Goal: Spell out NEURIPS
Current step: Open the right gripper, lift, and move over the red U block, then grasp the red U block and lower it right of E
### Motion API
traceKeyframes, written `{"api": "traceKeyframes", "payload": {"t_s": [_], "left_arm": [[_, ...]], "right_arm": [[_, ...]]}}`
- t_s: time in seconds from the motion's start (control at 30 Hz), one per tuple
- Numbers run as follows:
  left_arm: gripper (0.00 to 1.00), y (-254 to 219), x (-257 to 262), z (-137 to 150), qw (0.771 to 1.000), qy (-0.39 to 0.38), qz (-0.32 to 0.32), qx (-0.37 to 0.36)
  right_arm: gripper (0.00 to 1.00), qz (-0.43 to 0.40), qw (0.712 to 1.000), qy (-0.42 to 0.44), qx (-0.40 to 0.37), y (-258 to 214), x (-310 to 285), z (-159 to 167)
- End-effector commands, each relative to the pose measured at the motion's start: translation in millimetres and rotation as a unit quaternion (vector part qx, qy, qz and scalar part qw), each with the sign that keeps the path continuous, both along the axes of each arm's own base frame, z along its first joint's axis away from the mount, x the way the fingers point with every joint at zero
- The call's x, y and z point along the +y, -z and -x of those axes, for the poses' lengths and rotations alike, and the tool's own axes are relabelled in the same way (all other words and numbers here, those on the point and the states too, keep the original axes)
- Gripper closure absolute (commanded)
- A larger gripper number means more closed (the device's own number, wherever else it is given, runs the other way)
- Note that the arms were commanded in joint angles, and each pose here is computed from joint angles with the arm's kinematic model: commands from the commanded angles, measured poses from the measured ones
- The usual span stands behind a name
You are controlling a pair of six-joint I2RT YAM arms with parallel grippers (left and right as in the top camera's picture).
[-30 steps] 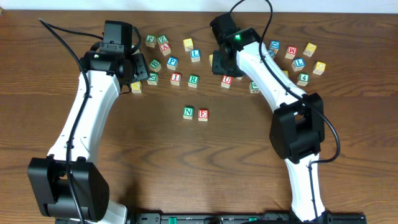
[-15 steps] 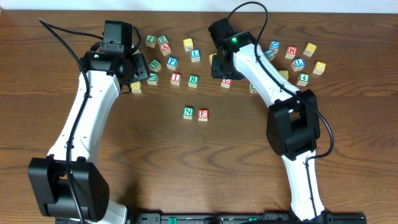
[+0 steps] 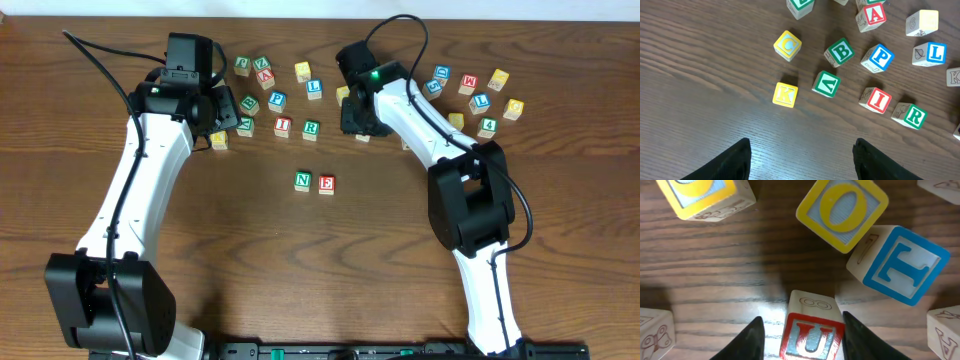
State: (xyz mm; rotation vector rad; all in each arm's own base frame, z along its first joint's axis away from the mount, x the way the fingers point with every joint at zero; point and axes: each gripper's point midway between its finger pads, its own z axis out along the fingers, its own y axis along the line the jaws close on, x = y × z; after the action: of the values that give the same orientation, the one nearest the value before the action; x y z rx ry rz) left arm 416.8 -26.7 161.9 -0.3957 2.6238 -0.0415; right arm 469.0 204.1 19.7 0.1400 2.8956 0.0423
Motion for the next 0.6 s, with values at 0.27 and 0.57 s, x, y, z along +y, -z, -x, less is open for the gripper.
{"api": "traceKeyframes", "payload": {"t_s": [0.27, 0.57], "left_arm": [[0.36, -1.2, 3.2, -2.1, 1.000, -0.006, -0.004, -0.002], [0.36, -1.2, 3.2, -2.1, 1.000, -0.006, -0.004, -0.002]], "right_arm": [[0.75, 0.016, 1.000, -0.027, -0.005, 4.2, -3.8, -1.6], [0.85, 0.015, 0.999, -0.041, -0.014, -10.4, -3.1, -2.3]]}}
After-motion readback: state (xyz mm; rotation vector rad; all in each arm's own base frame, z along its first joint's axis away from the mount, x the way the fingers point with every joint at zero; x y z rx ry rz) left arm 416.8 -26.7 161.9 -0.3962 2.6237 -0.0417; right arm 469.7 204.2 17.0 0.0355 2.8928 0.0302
